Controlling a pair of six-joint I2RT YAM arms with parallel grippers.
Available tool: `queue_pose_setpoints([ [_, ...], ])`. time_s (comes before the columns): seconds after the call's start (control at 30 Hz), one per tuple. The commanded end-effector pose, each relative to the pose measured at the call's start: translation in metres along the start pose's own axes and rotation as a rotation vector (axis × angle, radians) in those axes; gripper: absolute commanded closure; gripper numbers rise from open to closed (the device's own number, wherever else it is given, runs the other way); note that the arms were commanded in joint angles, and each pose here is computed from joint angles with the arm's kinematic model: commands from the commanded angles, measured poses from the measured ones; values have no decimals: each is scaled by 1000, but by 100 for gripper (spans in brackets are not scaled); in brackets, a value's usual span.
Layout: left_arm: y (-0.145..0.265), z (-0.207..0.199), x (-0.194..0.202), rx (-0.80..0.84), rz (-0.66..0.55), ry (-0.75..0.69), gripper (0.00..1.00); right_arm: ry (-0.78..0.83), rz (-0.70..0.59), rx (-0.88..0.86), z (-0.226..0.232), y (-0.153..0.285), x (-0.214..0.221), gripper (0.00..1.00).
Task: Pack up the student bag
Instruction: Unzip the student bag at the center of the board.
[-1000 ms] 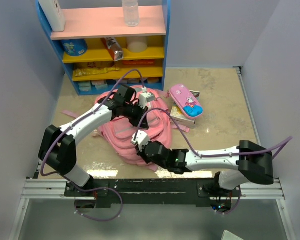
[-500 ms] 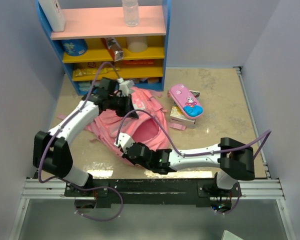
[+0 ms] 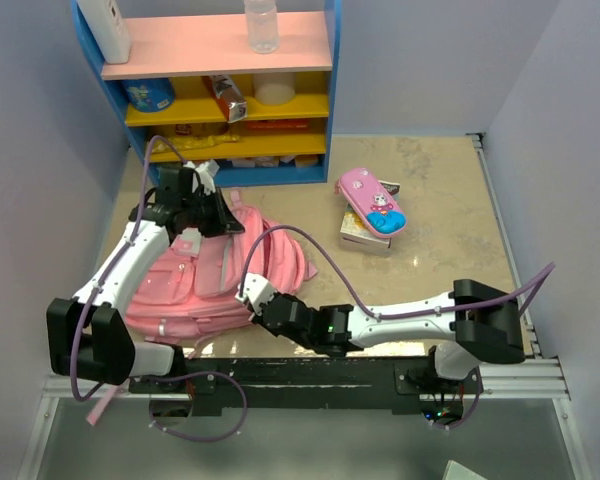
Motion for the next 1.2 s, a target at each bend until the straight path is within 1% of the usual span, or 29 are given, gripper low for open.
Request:
queue_pose_setpoints([
  [0.0, 1, -31, -73, 117, -299, -114, 100, 52, 120, -144, 39, 3, 25, 100],
  [0.03, -1, -32, -74, 116, -303, -119, 100, 61, 130, -146, 42, -2, 26, 100],
  [0.07, -3, -33, -74, 117, -305, -129, 100, 55, 105, -157, 45, -4, 13, 100],
  [0.17, -10, -42, -75, 127, -295, -165, 100, 58, 81, -210, 56, -10, 0, 100],
  [0.37, -19, -69, -74, 193, -266, -210, 100, 74, 52, -266, 77, -31, -18, 100],
  [0.4, -18, -71, -75, 198, -267, -206, 100, 77, 52, -255, 77, -34, -19, 100],
  [0.47, -17, -76, -73, 194, -272, -216, 100, 61, 75, -158, 71, -47, -17, 100],
  [0.5, -14, -78, -75, 194, -285, -219, 100, 65, 118, -121, 68, -49, -9, 100],
  [0.53, -13, -79, -76, 195, -289, -212, 100, 53, 118, -90, 65, -51, -11, 100],
  [0.57, -13, -81, -76, 205, -286, -206, 100, 53, 108, -87, 65, -53, -14, 100],
  [0.6, -14, -83, -78, 214, -283, -192, 100, 30, 51, -104, 68, -54, -26, 100],
  [0.63, -15, -84, -79, 218, -285, -187, 100, 26, 27, -124, 70, -55, -30, 100],
  [0.73, -19, -89, -77, 263, -266, -174, 100, 43, -31, -178, 81, -61, -44, 100],
  [0.8, -20, -95, -68, 325, -227, -171, 100, 49, -101, -214, 88, -64, -65, 100],
  [0.9, -17, -104, -62, 366, -225, -210, 100, 65, -177, -273, 99, -70, -82, 100],
  [1.03, -10, -110, -59, 404, -217, -246, 100, 84, -171, -277, 107, -83, -83, 100],
  [1.1, -4, -112, -57, 410, -213, -287, 100, 79, -157, -241, 99, -85, -82, 99],
  [1.13, -2, -111, -57, 404, -213, -308, 100, 68, -137, -225, 94, -84, -72, 98],
  [1.17, 1, -112, -56, 404, -214, -334, 100, 45, -155, -214, 85, -75, -79, 96],
])
Point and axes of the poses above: each gripper's point midway between its finger pads, its own y axis back along the fingers, its own z axis along the line the jaws close on, x = y × z, the point moved 4 cm from there along y, back along the fingers, and after that the axes turned 5 degrees about y, right-handed, at the moved point
